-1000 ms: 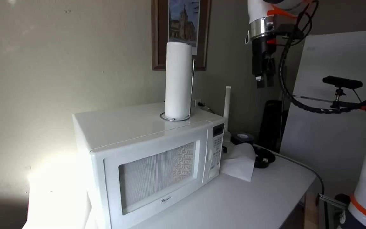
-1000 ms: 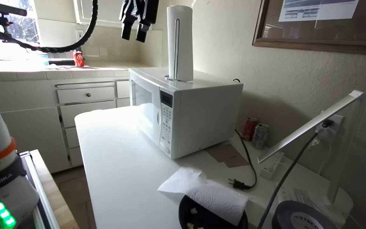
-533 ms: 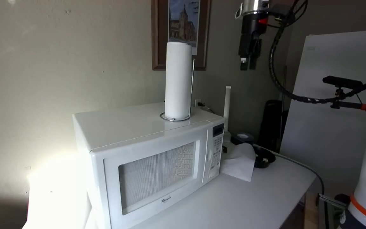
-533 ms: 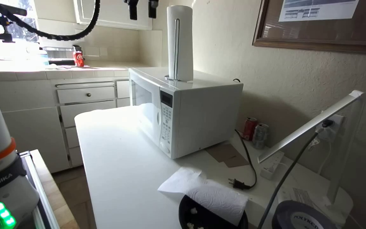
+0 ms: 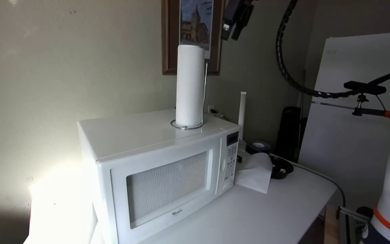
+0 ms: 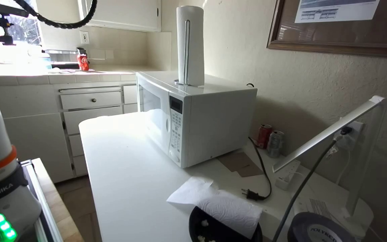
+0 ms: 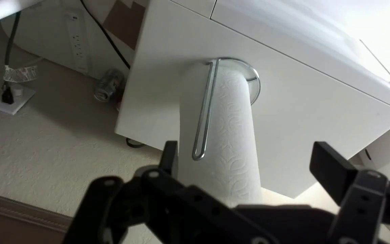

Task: Remove the paper towel roll from the silver stand.

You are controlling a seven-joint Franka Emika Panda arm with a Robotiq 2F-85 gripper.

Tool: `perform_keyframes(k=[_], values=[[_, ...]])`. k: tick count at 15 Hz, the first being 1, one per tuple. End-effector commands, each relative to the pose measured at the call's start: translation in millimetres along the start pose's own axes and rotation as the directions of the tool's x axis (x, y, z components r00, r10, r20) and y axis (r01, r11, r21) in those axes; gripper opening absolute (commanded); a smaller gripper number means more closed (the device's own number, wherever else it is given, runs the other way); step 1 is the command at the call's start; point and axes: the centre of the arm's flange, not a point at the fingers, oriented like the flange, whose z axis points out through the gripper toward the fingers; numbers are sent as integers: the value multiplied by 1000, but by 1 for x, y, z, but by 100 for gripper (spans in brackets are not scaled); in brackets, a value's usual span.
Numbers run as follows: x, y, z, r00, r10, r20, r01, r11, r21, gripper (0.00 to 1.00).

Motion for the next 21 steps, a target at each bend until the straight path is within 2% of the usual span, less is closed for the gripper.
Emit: perform_keyframes(k=[1,4,6,10,16,19,20,21], values=[[0,1,0,1000,2,1,-2,1000,0,100],[-1,2,-1,1000,4,-1,-4,1000,0,100],[24,20,9,995,73,-67,-74,997,-16,100],[59,46,28,968,183,-170,-182,983,23,100],[89,56,50,942,288,-170,-278,957,77,100],[97,58,56,934,317,-163,-306,948,87,87],[99,58,58,933,322,-160,-311,946,88,71],[101,58,58,931,328,-160,-317,944,90,62]])
